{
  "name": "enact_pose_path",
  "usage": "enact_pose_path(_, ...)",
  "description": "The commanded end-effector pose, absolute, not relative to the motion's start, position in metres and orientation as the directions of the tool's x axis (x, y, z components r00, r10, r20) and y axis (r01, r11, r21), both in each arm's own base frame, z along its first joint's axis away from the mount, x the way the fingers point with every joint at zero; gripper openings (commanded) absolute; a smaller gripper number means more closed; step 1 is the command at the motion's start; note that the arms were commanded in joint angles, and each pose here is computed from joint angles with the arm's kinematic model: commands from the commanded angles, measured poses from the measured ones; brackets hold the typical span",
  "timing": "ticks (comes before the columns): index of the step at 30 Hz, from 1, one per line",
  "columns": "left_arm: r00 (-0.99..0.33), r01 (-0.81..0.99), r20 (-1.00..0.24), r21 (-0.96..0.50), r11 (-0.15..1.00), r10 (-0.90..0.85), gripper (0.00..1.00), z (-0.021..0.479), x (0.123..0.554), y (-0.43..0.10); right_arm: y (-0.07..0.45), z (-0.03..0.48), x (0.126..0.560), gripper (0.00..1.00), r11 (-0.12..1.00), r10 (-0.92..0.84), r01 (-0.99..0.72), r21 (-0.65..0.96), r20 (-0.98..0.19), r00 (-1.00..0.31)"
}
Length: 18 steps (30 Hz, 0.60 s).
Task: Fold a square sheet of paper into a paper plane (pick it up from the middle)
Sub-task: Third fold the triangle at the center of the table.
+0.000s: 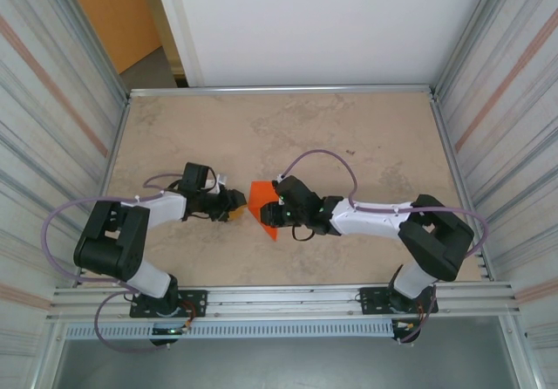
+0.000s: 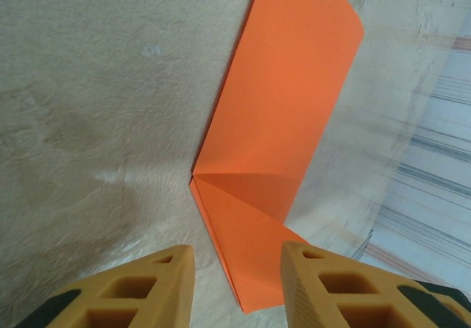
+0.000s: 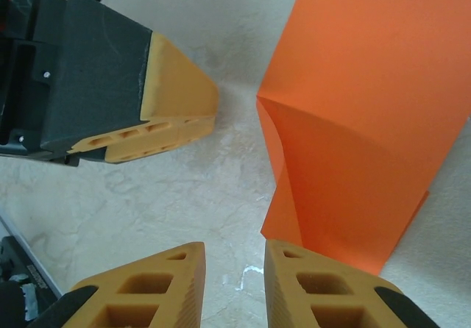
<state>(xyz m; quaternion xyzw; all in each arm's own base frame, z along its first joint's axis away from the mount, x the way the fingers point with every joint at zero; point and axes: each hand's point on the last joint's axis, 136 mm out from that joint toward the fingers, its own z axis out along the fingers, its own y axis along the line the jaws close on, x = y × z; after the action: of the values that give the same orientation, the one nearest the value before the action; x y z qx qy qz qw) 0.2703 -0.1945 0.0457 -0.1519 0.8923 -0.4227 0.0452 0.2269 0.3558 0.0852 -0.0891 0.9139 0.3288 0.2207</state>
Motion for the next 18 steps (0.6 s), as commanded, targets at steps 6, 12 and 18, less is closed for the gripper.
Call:
enact_pose_path(6,-0.956,-0.211,0.037,-0.774,0.596,-0.291,0.38,0.047,0.272,-0.195,0.341,0.111,0.232,0.30,0.835,-0.048,-0.374,0.404,-0.623,-0.781)
enact_pose_path(12,-0.953,-0.219,0.037,-0.768,0.602,-0.300,0.39,0.045,0.273,-0.194,0.375,0.098,0.210,0.24,0.740,-0.218,-0.507,0.442,-0.555,-0.802)
enact_pose_path(18,-0.956,-0.211,0.040,-0.780,0.589,-0.290,0.40,0.047,0.270,-0.196,0.357,0.068,0.232,0.20,0.836,-0.115,-0.350,0.422,-0.489,-0.865)
